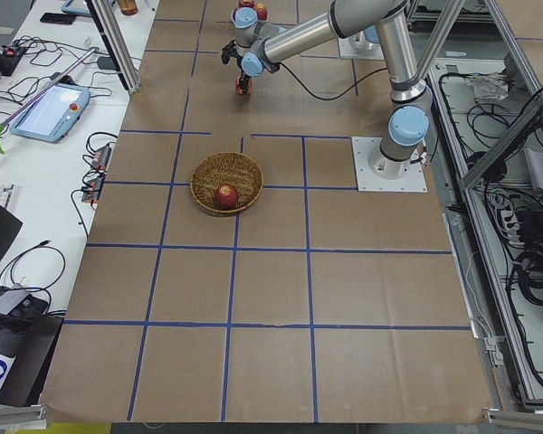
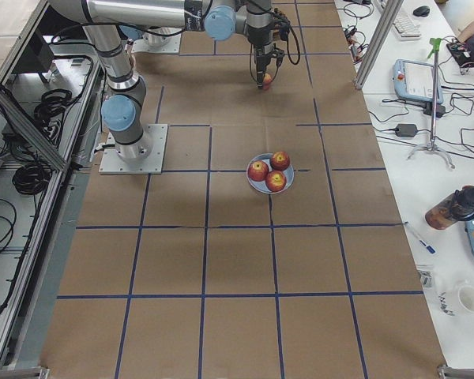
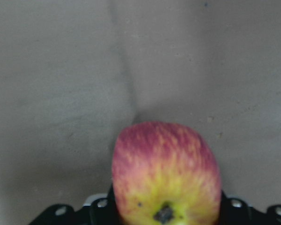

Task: Transfer apple from basket to plate
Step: 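Set the apple mid-table with the left gripper while the right arm reaches toward it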

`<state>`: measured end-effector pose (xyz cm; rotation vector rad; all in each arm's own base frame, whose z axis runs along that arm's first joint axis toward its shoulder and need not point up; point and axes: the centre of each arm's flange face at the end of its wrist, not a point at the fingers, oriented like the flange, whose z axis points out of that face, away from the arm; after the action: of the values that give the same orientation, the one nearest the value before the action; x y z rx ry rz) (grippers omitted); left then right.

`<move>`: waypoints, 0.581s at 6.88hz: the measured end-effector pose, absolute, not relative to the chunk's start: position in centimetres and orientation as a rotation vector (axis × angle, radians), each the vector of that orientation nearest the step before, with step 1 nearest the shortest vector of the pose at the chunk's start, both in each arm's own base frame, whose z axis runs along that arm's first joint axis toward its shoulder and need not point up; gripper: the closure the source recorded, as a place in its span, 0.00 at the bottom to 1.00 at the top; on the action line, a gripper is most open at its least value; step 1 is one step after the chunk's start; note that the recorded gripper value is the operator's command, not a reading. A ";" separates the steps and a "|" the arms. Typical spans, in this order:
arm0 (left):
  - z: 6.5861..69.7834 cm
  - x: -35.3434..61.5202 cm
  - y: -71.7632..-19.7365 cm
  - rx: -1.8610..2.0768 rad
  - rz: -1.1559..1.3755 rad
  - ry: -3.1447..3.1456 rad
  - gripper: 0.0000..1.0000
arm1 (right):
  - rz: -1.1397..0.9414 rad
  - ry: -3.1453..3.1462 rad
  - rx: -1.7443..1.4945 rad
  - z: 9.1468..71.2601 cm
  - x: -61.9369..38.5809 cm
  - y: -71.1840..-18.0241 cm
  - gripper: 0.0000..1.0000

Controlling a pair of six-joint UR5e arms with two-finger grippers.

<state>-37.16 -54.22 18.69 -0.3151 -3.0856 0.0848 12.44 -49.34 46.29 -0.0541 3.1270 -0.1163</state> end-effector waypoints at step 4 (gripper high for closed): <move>34.5 -31.2 -55.4 -0.285 0.084 -3.103 0.01 | -0.120 3.127 -0.054 46.3 12.5 -49.3 0.00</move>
<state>-31.16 -55.37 34.49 -0.2847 -3.1030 0.0838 12.46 -49.35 46.32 -0.0545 3.1265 -0.1197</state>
